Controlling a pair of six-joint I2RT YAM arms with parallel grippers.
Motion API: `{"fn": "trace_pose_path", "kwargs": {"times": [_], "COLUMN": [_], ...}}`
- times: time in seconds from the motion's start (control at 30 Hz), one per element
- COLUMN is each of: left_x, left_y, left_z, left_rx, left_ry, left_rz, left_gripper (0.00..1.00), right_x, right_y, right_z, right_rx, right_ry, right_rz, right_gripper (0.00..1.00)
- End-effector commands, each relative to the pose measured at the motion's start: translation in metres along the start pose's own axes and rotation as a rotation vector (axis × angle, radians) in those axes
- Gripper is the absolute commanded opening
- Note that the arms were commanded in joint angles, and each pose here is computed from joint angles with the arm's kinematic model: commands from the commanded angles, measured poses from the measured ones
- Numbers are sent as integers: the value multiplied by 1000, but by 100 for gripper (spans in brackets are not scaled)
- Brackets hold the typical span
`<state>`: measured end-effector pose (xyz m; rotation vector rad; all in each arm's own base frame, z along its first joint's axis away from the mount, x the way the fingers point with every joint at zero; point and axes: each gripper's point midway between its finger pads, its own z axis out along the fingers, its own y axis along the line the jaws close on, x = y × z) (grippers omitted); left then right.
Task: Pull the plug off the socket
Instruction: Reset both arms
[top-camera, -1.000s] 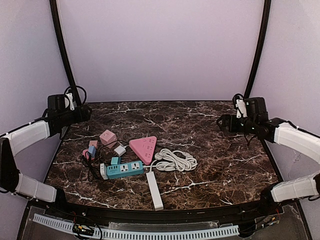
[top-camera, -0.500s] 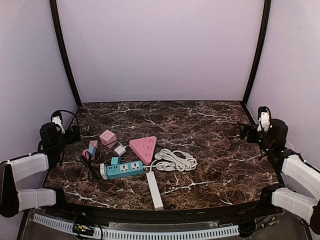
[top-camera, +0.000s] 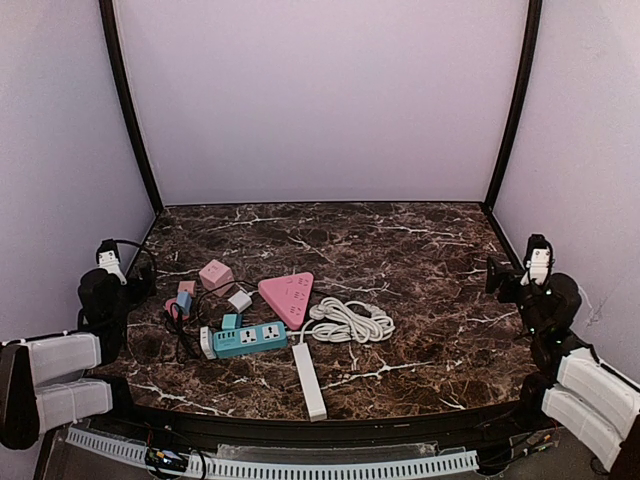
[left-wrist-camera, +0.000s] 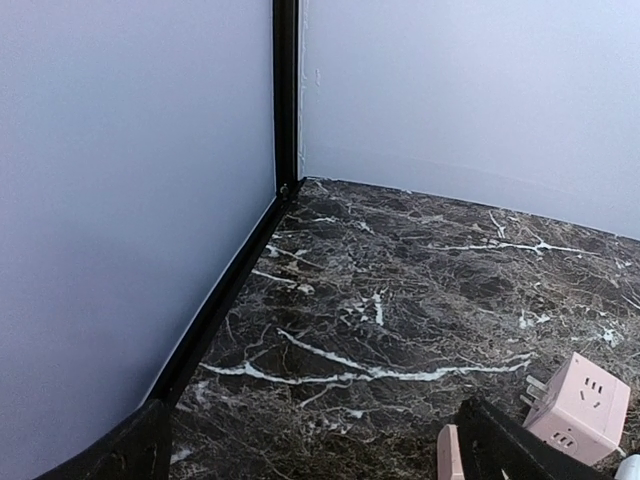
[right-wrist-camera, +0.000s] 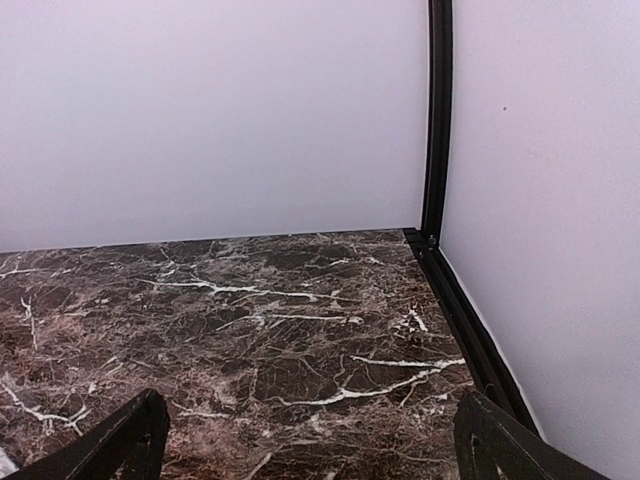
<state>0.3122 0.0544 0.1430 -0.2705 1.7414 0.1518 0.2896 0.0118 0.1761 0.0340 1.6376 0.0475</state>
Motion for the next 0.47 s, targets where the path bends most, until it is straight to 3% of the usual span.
{"fn": "trace_pose_path", "kwargs": {"times": [0.0,0.43], "left_x": [0,1], "left_y": [5,7], "left_z": [-3,-6], "left_rx": [-25,-30], "left_ry": [-21,-28], "left_rz": [8,-10], "left_gripper": [99,99], "right_x": [-9,-7], "right_y": [-4,-5], "right_z": [-1,2], "right_rx": [23,27], "right_ry": [-50,-32], "right_rz": [-6,-6], "right_gripper": [99,99]}}
